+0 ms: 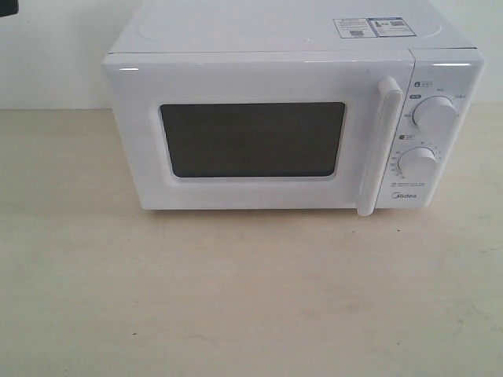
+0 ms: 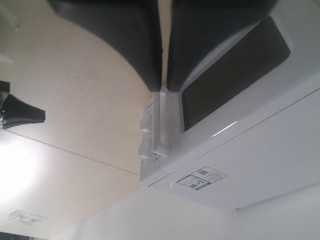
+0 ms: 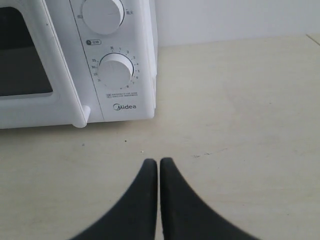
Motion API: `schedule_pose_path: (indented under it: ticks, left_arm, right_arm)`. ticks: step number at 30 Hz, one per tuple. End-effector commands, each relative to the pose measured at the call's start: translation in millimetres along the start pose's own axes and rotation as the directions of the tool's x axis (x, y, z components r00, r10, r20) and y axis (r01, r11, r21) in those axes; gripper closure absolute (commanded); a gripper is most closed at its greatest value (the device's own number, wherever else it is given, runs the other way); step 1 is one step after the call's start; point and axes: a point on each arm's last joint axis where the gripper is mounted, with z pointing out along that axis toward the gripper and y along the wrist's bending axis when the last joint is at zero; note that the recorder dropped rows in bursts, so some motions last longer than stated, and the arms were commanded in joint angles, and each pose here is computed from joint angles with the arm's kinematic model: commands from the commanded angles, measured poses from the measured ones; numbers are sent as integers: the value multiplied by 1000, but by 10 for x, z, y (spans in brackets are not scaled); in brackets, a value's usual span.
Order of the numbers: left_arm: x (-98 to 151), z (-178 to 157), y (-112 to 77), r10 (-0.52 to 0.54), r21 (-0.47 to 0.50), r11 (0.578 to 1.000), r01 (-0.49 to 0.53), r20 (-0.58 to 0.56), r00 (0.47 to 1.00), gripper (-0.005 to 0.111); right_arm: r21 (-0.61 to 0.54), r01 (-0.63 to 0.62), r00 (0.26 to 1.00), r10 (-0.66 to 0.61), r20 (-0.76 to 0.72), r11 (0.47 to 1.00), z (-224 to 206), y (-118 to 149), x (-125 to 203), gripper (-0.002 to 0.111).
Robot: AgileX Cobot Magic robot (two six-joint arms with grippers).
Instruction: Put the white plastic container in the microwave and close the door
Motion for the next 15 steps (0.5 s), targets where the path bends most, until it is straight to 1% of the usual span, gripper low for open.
schedule_pose_path:
  ticks: [1,4,7,8,9,12,15]
  left_arm:
    - [27,-79,-4,78,-30,996,-79,-23,997,102]
    - [28,-215,3,70,-91,993,-71,-11,997,102]
    - [36,-445,15,43,-197,980,-38,23,999,102]
    - [55,-557,15,53,-254,966,-43,34,998,102]
    - [83,-627,10,48,-288,957,-33,44,998,102]
    - [217,-851,-24,70,-414,910,-32,76,995,102]
    - [389,-934,-58,83,-491,871,-12,122,989,102]
  right_arm:
    - [2,3,1000,-3,13,1000,-1,-2,1,108]
    - [2,3,1000,-3,13,1000,-1,-2,1,108]
    - [2,3,1000,-3,13,1000,-1,-2,1,108]
    - [2,3,1000,-3,13,1000,-1,-2,1,108]
    - [2,3,1000,-3,13,1000,-1,-2,1,108]
    - [2,3,1000,-3,13,1000,-1,-2,1,108]
    - [2,3,1000,-3,13,1000,-1,-2,1,108]
